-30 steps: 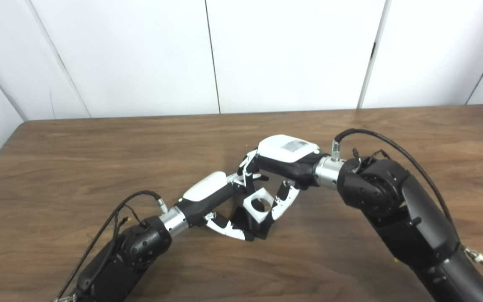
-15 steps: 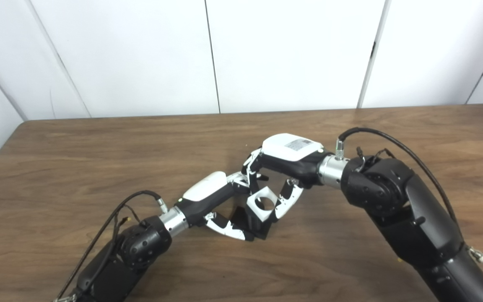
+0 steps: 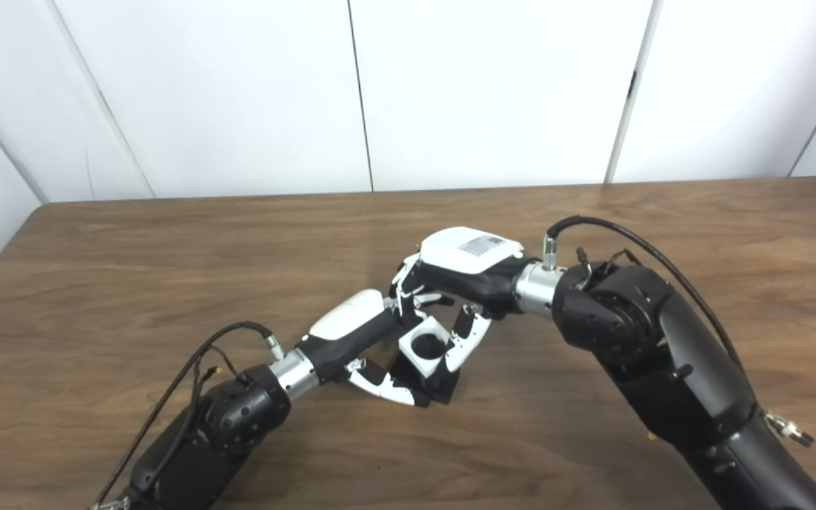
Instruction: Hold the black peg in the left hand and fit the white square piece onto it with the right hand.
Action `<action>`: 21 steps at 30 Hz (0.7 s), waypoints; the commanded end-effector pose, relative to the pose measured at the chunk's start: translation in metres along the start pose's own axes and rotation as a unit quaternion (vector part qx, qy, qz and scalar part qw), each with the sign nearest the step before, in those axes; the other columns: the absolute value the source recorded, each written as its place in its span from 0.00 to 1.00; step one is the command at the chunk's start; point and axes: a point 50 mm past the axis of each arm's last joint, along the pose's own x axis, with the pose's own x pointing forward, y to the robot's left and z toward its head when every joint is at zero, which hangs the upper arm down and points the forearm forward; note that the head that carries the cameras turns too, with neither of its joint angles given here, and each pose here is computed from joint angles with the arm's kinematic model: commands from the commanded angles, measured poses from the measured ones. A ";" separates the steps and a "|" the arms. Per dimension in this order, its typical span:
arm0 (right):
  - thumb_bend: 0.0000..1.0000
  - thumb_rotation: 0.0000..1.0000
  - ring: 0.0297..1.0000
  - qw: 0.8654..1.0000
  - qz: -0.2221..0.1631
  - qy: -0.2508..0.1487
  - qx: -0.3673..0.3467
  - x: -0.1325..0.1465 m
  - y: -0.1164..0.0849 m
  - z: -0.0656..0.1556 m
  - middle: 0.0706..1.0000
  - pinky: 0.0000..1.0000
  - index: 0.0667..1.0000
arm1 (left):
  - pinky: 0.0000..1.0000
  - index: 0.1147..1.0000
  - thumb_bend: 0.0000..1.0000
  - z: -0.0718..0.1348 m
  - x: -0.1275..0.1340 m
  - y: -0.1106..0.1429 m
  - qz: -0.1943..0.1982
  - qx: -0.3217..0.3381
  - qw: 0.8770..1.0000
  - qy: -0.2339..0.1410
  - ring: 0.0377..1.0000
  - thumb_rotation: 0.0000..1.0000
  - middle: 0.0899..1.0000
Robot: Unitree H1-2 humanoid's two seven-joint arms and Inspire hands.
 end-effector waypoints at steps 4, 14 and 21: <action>0.52 0.14 0.89 0.999 -0.032 -0.021 -0.023 0.004 -0.025 0.011 0.78 0.92 0.45 | 0.95 0.43 0.52 -0.003 0.001 -0.001 -0.026 0.027 0.999 0.009 1.00 0.08 0.93; 0.52 0.14 0.88 0.999 -0.027 -0.015 -0.019 0.003 -0.019 0.006 0.78 0.92 0.44 | 0.95 0.43 0.52 -0.005 -0.004 0.003 -0.022 0.024 0.999 0.006 1.00 0.08 0.93; 0.52 0.14 0.88 0.999 -0.026 -0.012 -0.017 0.000 -0.015 0.000 0.78 0.92 0.44 | 0.95 0.43 0.52 -0.004 -0.005 0.007 -0.020 0.025 0.999 0.008 1.00 0.08 0.93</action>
